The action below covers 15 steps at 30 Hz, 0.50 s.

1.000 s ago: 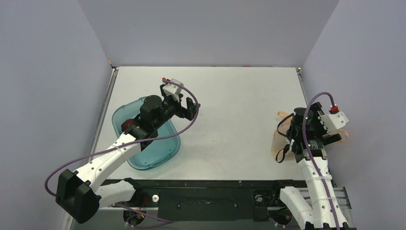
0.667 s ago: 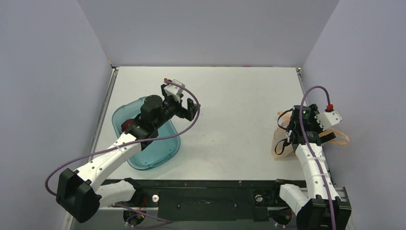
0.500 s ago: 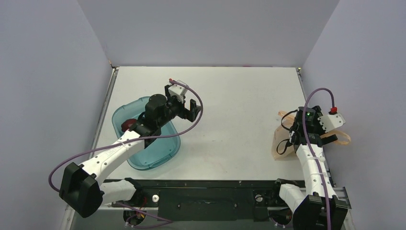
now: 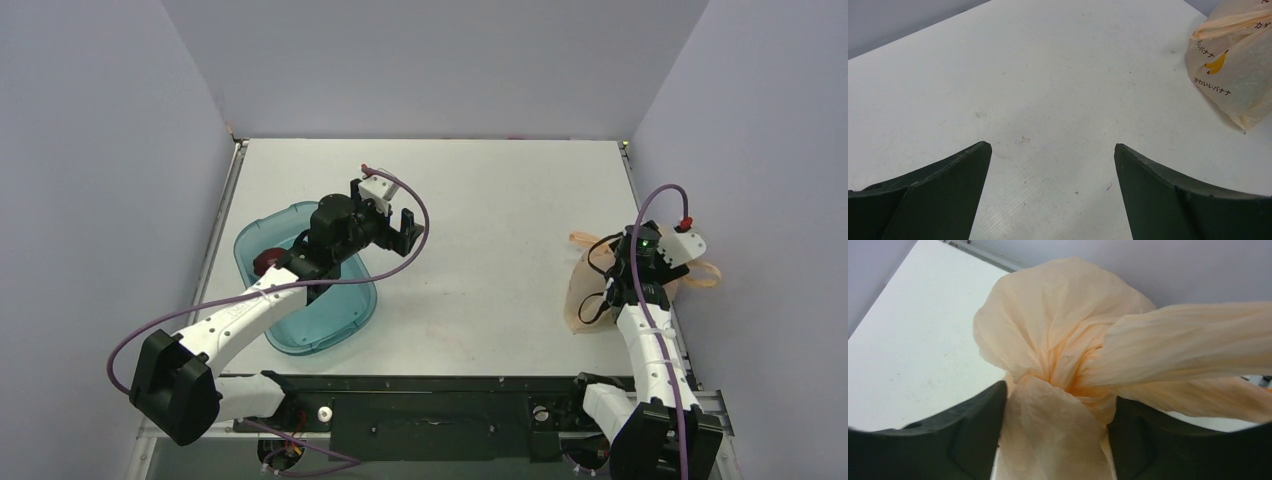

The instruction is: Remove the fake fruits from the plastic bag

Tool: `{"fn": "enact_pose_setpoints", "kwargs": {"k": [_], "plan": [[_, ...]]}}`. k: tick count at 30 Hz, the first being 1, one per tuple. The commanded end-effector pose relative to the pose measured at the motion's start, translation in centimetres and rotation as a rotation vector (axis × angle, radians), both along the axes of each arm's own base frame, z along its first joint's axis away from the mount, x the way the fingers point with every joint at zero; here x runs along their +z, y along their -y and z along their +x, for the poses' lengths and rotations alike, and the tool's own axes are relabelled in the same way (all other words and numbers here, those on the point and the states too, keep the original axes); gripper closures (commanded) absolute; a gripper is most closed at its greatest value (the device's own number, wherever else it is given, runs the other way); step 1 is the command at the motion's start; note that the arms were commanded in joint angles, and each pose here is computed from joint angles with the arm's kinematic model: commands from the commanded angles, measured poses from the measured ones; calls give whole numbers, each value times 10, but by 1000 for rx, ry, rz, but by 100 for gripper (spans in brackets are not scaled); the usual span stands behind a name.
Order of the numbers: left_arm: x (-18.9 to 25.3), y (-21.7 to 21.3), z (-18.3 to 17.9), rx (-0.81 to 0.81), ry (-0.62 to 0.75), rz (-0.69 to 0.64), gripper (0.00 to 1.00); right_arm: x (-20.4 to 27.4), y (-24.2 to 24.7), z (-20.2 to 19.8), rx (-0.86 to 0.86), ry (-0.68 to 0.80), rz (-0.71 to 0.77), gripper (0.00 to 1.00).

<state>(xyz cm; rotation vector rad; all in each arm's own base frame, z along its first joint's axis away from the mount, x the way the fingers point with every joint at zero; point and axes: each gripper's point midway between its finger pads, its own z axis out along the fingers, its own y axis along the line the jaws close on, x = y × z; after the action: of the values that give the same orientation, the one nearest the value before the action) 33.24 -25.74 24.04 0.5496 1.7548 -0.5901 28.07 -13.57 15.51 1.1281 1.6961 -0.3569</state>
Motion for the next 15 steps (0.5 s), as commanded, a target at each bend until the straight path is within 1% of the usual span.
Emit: {"fn": "enact_pose_setpoints", "kwargs": {"k": [1,2,3,4,5,6,7,9,13,15], "plan": [[33,6,4,-21,77,-33,8,16,-15,20,136,91,4,44],[32,7,4,-23,76,-32,8,17,-19,22,164,102,6,50],[32,7,4,-23,74,-31,8,17,-21,24,178,106,6,53],[31,7,4,-23,74,-30,8,18,-25,26,207,112,9,60],[31,6,4,-22,74,-30,8,17,-27,28,223,111,11,63],[31,6,4,-22,75,-29,8,17,-31,31,250,115,20,70],[32,6,5,-22,77,-30,8,17,-34,33,274,113,22,72],[32,5,5,-24,76,-30,8,17,-46,41,349,113,32,82],[33,6,4,-41,74,-40,8,19,-78,58,528,91,49,92],[32,7,3,-52,66,-46,8,21,-99,65,626,85,48,94]]}}
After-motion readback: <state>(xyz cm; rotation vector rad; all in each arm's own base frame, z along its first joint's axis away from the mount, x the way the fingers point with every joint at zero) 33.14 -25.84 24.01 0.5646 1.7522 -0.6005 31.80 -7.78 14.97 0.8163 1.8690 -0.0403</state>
